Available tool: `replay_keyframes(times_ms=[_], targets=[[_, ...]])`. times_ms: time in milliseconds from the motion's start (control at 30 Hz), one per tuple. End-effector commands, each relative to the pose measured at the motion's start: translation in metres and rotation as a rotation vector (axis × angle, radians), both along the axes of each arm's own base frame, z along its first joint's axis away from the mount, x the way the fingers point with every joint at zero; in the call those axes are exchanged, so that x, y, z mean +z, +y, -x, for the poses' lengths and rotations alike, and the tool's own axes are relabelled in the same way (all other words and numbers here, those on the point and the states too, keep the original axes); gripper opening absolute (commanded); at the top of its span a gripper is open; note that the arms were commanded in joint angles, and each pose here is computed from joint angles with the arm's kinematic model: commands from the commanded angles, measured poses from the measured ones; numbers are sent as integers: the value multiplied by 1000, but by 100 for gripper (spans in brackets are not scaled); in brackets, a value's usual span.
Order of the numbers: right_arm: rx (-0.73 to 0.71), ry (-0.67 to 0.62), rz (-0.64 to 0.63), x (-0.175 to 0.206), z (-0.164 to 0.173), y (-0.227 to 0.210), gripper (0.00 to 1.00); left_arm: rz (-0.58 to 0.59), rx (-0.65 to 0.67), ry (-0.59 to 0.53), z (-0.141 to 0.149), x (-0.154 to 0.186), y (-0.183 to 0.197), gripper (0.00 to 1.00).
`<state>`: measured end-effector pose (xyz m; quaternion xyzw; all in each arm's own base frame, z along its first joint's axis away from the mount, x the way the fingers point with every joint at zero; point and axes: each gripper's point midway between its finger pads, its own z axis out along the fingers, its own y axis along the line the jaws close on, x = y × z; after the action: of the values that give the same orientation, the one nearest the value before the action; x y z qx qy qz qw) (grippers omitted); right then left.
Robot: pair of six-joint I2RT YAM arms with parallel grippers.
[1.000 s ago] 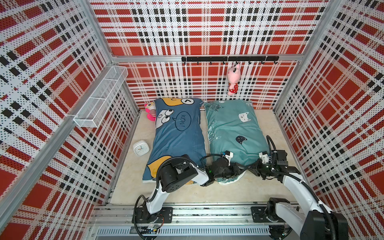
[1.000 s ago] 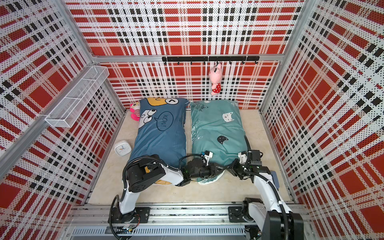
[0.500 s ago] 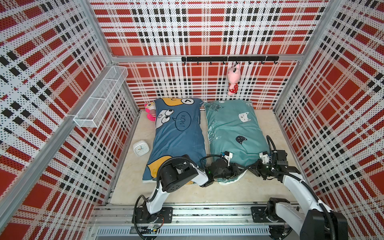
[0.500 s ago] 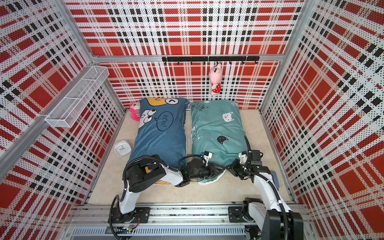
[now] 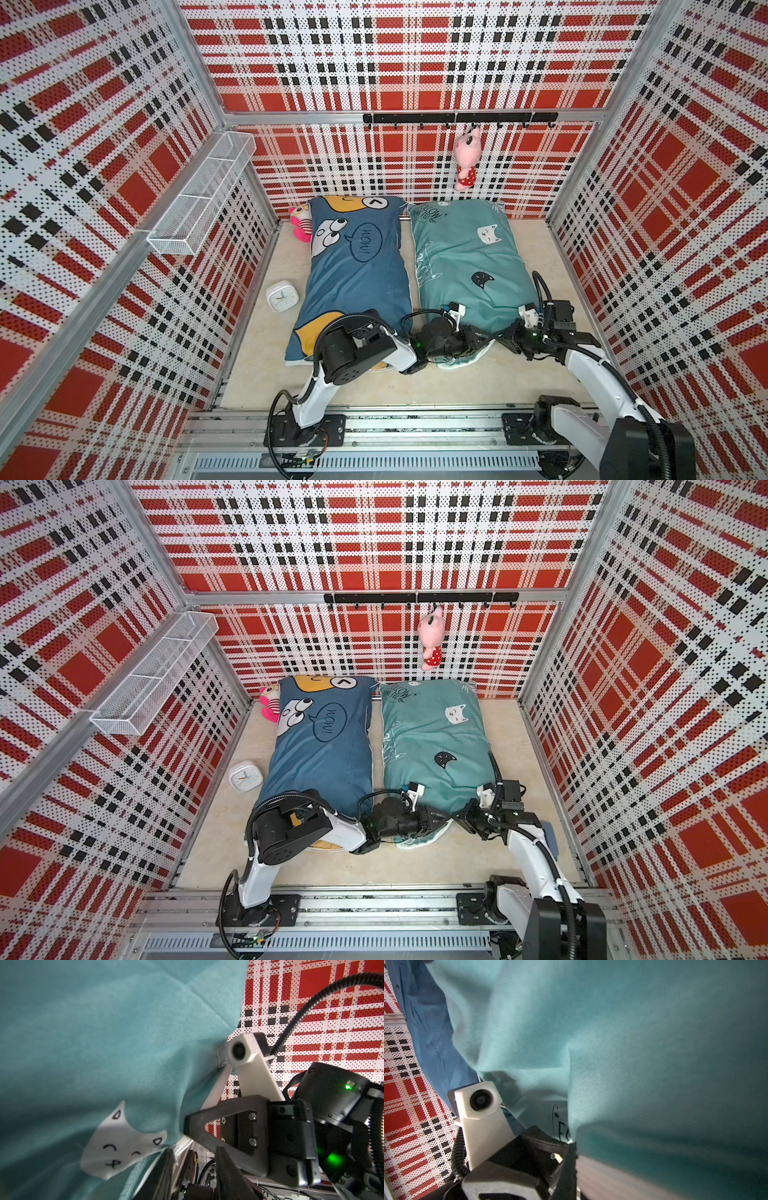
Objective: Zip up pillowcases
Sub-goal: Zip the zipper on the pillowcase.
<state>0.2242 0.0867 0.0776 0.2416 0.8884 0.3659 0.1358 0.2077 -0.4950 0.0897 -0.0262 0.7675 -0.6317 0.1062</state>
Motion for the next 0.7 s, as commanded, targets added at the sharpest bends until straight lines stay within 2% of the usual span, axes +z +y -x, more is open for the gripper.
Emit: replay_keyframes(times_ms=[0, 433, 567, 667], targets=[[-6, -7, -7, 0, 0, -1, 0, 16, -18, -4, 3, -1, -6, 37], [-7, -15, -7, 3, 0, -1, 0, 20, -21, 8, 2, -6, -8, 30], [-3, -20, -19, 5, -1, 0, 0, 22, -25, 12, 3, -6, -9, 38], [2, -30, -51, 9, -2, 4, 0, 22, -32, 13, 5, -8, -11, 41]])
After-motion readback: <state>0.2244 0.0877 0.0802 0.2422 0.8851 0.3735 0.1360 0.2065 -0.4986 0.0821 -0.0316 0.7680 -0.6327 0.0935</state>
